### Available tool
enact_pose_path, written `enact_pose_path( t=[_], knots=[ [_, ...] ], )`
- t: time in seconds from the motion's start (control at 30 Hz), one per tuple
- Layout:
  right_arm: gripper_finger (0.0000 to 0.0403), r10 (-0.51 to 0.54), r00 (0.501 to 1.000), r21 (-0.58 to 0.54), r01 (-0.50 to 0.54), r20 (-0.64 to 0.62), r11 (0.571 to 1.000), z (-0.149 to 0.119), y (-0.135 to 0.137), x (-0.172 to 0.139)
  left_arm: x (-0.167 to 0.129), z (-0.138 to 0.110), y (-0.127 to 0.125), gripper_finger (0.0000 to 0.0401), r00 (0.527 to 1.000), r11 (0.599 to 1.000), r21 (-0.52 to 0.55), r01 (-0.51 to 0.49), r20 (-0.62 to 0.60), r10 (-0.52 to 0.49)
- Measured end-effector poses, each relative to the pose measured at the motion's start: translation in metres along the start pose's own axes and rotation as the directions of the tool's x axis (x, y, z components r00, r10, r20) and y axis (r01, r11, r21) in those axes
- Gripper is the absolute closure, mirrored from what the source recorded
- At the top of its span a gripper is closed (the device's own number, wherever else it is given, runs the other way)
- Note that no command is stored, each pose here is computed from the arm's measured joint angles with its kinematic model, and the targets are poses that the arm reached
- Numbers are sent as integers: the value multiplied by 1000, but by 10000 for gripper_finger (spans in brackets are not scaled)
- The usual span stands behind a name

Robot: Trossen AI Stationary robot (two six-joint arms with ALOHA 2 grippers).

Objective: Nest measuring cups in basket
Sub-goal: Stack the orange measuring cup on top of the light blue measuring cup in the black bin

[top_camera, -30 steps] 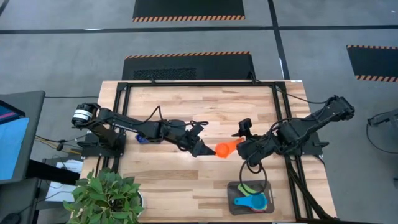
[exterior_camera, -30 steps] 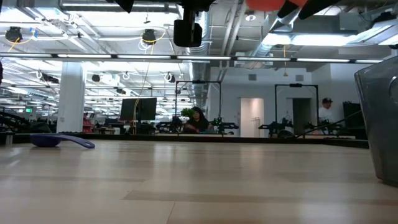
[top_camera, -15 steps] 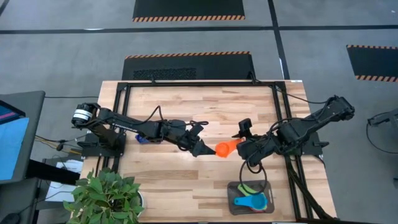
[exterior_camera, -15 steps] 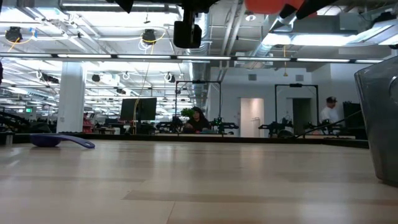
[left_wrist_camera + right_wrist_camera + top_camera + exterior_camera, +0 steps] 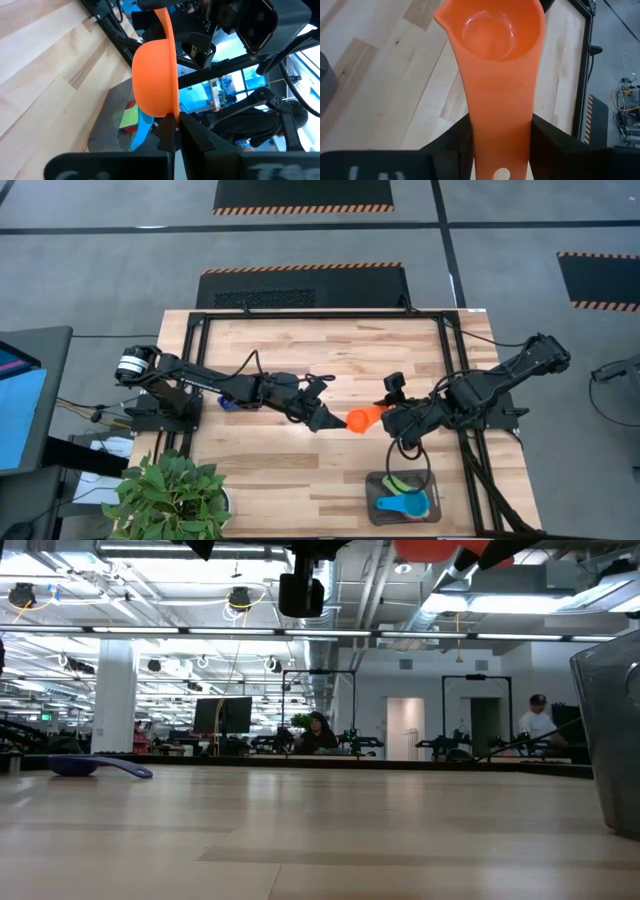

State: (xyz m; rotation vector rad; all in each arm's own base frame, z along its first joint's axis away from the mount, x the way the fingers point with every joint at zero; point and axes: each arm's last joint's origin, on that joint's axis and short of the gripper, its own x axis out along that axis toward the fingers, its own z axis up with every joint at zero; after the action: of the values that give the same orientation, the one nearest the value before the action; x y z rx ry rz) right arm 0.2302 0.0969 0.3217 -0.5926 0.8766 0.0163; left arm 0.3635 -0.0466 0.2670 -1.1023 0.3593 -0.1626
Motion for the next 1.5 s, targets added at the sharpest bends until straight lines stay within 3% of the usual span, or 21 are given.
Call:
enact_pose_path(
  t=[0.1,0.4,0.67,0.9,1.2,1.5],
  knots=[
    [229,-3,1000,9,3,-1,1000,0,0,0,0,0,0,400,1000,1000,10,-2,5,2],
    [264,10,1000,18,-10,0,1000,0,0,0,0,0,0,393,1000,1000,14,-3,6,3],
    [220,10,1000,20,-10,-1,1000,0,0,0,0,1,0,393,1000,1000,25,-11,23,11],
    [265,12,1000,16,-12,-5,1000,-1,0,0,0,1,0,389,1000,1000,25,-10,24,10],
    [223,19,1000,41,-18,-22,999,-3,1,0,0,1,0,312,999,1000,16,-9,31,9],
    [256,41,999,38,-40,-24,998,-3,2,0,0,1,0,249,1000,1000,2,-7,25,7]
  ],
)
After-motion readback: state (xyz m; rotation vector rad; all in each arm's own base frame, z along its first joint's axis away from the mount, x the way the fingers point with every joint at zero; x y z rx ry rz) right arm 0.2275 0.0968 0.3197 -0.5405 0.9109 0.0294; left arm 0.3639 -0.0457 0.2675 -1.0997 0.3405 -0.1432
